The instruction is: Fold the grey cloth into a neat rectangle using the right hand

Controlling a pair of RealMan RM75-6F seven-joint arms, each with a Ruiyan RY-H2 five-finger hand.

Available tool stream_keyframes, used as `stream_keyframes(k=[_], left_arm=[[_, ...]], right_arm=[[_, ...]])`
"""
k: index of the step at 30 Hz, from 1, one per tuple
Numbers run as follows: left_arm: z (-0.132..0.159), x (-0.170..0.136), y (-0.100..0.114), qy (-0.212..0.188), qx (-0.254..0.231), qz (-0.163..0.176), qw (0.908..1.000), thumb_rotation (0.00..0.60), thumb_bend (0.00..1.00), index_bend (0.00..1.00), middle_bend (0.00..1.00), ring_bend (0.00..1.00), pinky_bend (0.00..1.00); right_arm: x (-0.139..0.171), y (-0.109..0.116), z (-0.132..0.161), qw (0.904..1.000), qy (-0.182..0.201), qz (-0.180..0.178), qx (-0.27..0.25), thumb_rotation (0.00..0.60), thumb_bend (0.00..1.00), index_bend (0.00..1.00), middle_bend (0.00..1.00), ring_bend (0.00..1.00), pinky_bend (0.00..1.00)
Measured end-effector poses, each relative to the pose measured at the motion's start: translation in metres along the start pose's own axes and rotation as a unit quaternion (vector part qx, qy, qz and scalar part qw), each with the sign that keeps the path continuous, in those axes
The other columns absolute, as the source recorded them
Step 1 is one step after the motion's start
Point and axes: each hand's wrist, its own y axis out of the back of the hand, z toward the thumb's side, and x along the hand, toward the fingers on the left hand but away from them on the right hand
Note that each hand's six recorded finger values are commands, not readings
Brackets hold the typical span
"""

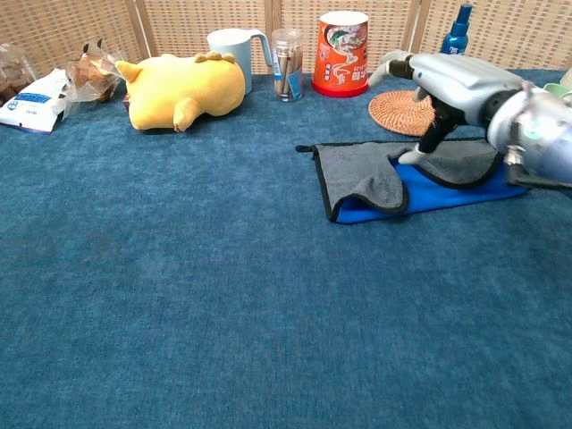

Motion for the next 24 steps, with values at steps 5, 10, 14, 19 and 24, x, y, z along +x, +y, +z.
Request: stream_keyframes(k=[5,10,14,19,24], left_arm=[[0.001,0.0,0.0,-0.001,0.002,0.0,1.0,0.6,0.24,0.08,0.0,0.0,0.07],[0.002,0.0,-0.001,-0.001,0.002,0.0,1.0,0.6,0.24,0.08,0.0,0.0,0.07],[0.001,0.0,-0.001,0.0,0.002,0.001,1.0,0.6,0.24,0.08,0.0,0.0,0.07],[0.002,0.0,-0.002,-0.001,0.003,-0.002,1.0,0.6,0.24,0.08,0.0,0.0,0.07],[0.003,0.0,-0.003,-0.001,0.003,-0.001,1.0,0.6,0.24,0.08,0.0,0.0,0.07]], right_arm=[[0.022,-0.001,-0.001,0.9993,0.03,0.005,0.022,0.6,0.07,0.22,0.0,0.05,0.27],[0.034,-0.003,-0.015,0.9981,0.034,0.003,0.051,0.6,0.07,0.22,0.0,0.05,0.27],[0.038,-0.006,-0.031,0.9969,0.027,0.001,0.074,0.6,0.09,0.22,0.0,0.05,0.27],[0.04,-0.007,-0.049,0.9923,0.027,-0.012,0.12,0.6,0.1,0.22,0.0,0.06,0.28],[0.041,-0.01,-0.069,0.9854,0.026,-0.022,0.167,0.6,0.1,0.22,0.0,0.07,0.29]])
